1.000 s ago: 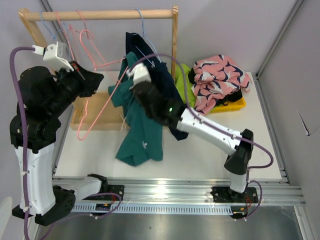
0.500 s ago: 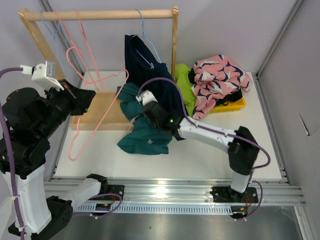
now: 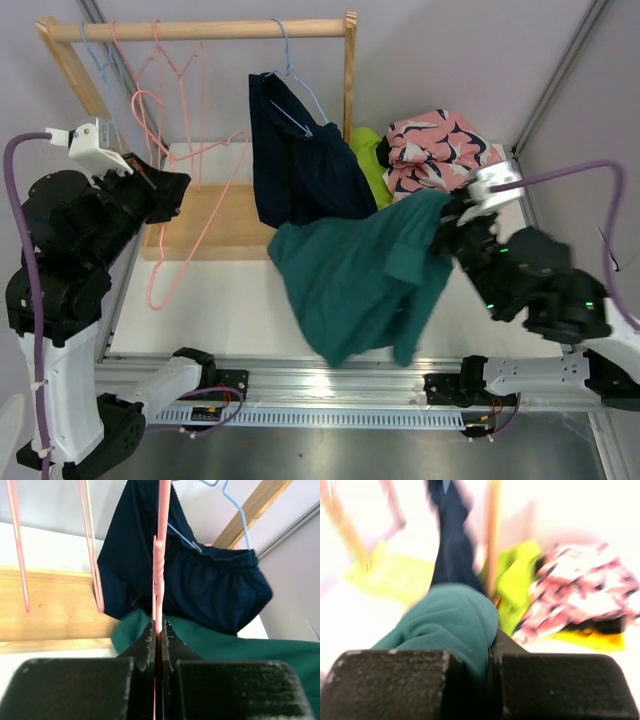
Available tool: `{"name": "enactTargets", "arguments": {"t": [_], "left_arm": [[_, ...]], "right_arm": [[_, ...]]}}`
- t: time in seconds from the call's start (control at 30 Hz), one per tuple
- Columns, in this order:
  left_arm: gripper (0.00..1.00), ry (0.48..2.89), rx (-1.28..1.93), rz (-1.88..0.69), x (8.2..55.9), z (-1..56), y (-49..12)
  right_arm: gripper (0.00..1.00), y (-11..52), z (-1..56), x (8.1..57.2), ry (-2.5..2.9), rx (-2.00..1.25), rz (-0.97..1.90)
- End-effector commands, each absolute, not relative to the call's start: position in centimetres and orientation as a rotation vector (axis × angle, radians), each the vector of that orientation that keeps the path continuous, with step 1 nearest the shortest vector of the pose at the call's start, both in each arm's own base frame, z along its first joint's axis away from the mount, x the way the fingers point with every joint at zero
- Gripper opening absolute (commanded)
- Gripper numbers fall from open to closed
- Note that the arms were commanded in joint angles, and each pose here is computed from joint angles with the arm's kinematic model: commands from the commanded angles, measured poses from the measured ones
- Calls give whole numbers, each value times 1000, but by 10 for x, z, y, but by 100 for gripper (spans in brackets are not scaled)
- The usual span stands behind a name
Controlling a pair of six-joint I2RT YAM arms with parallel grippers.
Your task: Remove the shorts from the hanger
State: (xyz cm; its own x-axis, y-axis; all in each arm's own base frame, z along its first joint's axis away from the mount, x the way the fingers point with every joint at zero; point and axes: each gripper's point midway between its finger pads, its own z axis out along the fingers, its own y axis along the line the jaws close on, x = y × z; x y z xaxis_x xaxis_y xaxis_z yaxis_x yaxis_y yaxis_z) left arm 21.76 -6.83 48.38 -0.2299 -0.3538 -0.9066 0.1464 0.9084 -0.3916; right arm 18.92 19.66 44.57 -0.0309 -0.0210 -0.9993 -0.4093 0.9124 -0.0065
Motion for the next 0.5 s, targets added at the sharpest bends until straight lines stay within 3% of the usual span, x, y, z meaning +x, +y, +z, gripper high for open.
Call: {"name": "enactTargets", "arguments": {"t": [0.0,0.13,0.23,0.47], "left_arm": [[0,1692,-165,-489,226,491,-72],[0,1708,-153,-474,235,485,-73],[0,1699,-134,-463,239,487,-74],[0,1692,-118,-427,252,487,-73]], "right_arm": [[0,152,494,197,1515,-284,175],[0,159,524,223,1473,-329,104],[0,173,529,268,1496,-356,76],[0,149,588,344,1403,-162,78]]}}
